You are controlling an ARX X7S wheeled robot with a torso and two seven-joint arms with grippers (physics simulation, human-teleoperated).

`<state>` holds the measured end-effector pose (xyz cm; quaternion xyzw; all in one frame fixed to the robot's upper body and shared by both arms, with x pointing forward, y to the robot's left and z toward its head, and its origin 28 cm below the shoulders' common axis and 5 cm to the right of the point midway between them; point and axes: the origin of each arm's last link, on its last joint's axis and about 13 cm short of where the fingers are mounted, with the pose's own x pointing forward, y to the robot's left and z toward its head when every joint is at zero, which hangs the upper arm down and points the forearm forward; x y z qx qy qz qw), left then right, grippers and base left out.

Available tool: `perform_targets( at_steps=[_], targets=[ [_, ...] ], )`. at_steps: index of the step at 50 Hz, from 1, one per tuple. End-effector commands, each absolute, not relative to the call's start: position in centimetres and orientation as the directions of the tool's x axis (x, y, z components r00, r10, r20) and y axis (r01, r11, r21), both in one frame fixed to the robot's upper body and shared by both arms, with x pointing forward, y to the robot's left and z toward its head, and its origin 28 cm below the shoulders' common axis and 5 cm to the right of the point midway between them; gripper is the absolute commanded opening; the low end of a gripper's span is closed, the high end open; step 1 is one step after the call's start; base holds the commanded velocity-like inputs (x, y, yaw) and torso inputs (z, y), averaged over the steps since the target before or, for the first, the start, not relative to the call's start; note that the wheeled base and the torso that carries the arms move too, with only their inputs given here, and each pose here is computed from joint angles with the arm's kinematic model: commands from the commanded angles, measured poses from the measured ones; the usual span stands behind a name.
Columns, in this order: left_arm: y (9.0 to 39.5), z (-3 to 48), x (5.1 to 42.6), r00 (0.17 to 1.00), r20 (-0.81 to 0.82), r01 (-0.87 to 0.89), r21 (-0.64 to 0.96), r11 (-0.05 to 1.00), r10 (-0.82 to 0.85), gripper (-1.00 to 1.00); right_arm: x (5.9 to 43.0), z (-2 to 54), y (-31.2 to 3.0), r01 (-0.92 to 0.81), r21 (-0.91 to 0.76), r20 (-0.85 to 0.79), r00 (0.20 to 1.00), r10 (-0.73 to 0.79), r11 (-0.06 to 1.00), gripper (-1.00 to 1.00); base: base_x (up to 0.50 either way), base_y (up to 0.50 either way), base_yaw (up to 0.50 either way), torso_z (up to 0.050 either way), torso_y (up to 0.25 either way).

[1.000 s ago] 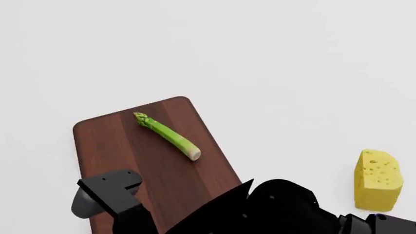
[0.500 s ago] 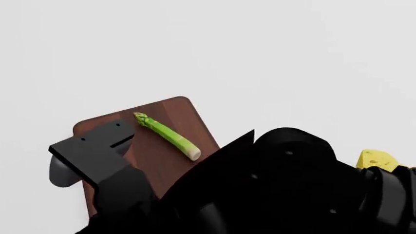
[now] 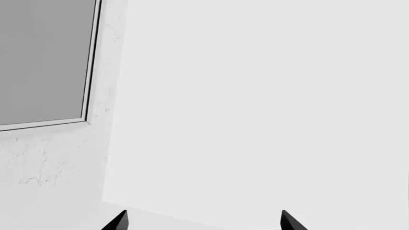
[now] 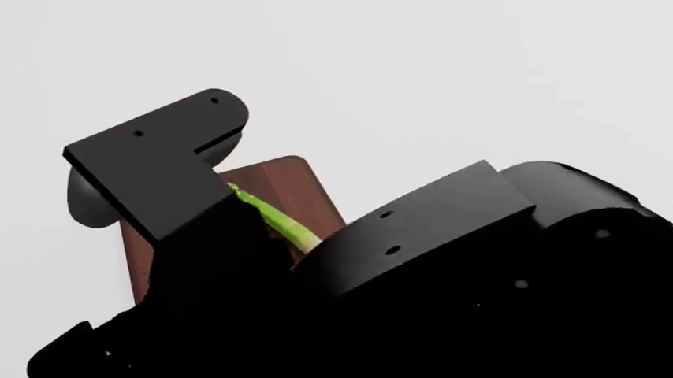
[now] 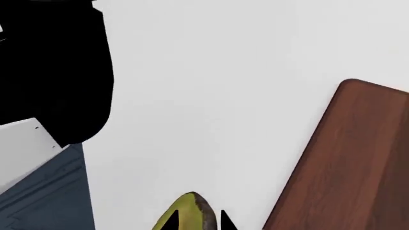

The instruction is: Clear the non-vegetable object off the cutting board and place the vegetables onto it.

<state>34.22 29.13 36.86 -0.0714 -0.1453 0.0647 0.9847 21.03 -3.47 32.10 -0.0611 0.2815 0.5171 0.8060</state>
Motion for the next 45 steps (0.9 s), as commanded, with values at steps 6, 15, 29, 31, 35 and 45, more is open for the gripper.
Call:
perform_targets(
  at_steps=[6, 15, 29, 31, 35, 45],
  targets=[
    [29.1, 37.0, 34.0, 0.949, 0.28, -0.103, -0.16, 0.982, 0.145, 1.0, 18.7, 34.4, -5.2, -0.833, 0.089, -0.392, 0.475, 0.788, 0.547, -1.0, 0.0, 0.0, 0.0, 0.0, 0.0],
    [29.1, 37.0, 34.0, 0.949, 0.28, -0.102, -0.161, 0.982, 0.144, 1.0, 17.7, 35.4, -6.0, -0.8, 0.049, -0.362, 0.544, 0.757, 0.598, -1.0, 0.0, 0.0, 0.0, 0.0, 0.0],
    [28.8, 37.2, 33.9, 0.948, 0.285, -0.095, -0.161, 0.982, 0.139, 1.0, 16.3, 34.9, -8.8, -0.693, 0.06, -0.263, 0.683, 0.681, 0.719, -1.0, 0.0, 0.0, 0.0, 0.0, 0.0],
    [28.8, 37.2, 33.9, 0.948, 0.286, -0.093, -0.161, 0.983, 0.137, 1.0, 16.3, 34.8, -9.0, -0.684, 0.062, -0.258, 0.692, 0.674, 0.727, -1.0, 0.0, 0.0, 0.0, 0.0, 0.0],
    [28.9, 37.4, 33.8, 0.947, 0.29, -0.095, -0.162, 0.982, 0.139, 1.0, 16.3, 34.4, -9.9, -0.653, 0.079, -0.228, 0.724, 0.651, 0.753, -1.0, 0.0, 0.0, 0.0, 0.0, 0.0],
    [28.8, 37.4, 33.8, 0.946, 0.294, -0.096, -0.159, 0.983, 0.139, 1.0, 17.8, 32.9, -11.8, -0.593, 0.14, -0.168, 0.775, 0.609, 0.793, -1.0, 0.0, 0.0, 0.0, 0.0, 0.0]
  ],
)
